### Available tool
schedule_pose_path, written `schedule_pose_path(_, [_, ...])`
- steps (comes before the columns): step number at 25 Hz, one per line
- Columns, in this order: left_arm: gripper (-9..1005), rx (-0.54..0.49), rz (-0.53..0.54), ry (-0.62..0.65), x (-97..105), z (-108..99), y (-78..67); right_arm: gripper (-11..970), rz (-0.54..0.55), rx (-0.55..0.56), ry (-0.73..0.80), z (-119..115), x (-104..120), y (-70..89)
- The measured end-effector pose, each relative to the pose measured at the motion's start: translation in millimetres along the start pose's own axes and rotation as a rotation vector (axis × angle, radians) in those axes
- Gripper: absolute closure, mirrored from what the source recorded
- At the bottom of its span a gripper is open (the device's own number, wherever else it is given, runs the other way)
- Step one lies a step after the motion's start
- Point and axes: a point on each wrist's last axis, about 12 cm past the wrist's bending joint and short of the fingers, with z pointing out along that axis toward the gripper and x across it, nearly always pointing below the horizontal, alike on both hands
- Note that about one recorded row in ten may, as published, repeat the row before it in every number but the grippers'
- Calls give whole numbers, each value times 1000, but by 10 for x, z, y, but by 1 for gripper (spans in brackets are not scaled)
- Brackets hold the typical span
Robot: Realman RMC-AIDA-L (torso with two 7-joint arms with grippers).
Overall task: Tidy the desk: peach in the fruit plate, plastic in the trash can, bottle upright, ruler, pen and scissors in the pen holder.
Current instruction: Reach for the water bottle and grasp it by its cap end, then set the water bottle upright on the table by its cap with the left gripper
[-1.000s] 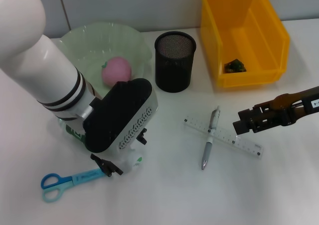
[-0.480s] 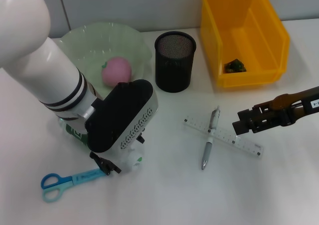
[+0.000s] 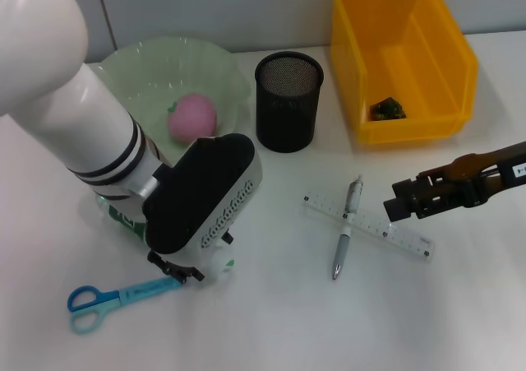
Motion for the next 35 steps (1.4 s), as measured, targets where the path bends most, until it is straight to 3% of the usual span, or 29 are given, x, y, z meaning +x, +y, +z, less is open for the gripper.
schedule_pose_path(7, [402,6,0,-2,-18,12,-3,197,-2,1,1,-5,-9,-1])
schedule_pose_path(24, [409,7,1,-4,-25,14,-1,198,-8,-1,2,5,-30,3])
schedule_pose_path(35, [492,5,-27,-2,5,32,-24,199,-7,-2,1,9,-11,3])
